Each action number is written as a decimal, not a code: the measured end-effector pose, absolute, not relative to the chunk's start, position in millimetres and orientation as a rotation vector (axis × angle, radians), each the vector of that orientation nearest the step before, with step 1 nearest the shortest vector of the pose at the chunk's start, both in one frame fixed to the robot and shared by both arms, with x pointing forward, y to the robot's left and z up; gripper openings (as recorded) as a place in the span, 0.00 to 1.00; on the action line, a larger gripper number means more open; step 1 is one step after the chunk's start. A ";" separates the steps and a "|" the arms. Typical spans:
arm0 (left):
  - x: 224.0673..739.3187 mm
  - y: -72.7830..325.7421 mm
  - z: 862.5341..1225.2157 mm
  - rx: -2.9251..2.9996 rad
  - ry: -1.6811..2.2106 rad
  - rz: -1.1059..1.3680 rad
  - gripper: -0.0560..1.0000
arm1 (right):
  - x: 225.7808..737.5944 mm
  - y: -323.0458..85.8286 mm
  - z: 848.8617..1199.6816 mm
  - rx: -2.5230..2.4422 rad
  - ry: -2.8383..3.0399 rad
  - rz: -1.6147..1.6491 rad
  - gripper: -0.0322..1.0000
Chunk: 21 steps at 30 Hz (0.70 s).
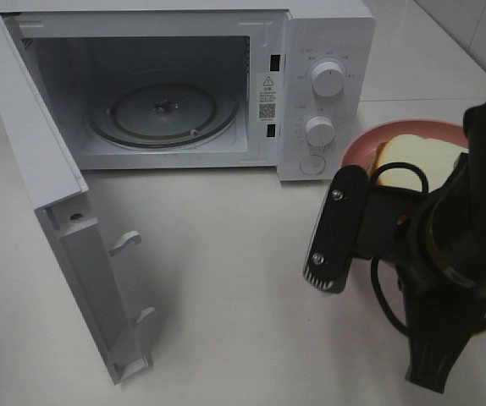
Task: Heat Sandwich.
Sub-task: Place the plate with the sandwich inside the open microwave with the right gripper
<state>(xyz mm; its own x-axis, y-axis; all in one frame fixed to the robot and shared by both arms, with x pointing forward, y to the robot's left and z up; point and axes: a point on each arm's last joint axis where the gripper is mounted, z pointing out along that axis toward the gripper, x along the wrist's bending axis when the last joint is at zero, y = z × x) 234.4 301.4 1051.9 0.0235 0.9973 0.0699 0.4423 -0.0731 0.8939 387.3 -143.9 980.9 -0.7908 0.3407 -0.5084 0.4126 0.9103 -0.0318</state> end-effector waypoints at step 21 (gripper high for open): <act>234.4 301.4 1051.9 1.602 1.498 1.006 0.79 | 369.4 -119.6 976.2 -0.613 2.670 -0.198 0.08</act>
<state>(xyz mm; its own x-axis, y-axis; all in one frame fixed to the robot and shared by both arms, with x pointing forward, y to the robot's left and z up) 234.4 301.4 1051.9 0.0235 0.9973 0.0699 0.4423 -0.0731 0.8939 369.4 -119.6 976.2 -0.8273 -0.4452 -0.3425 -0.3897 0.8941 -0.2208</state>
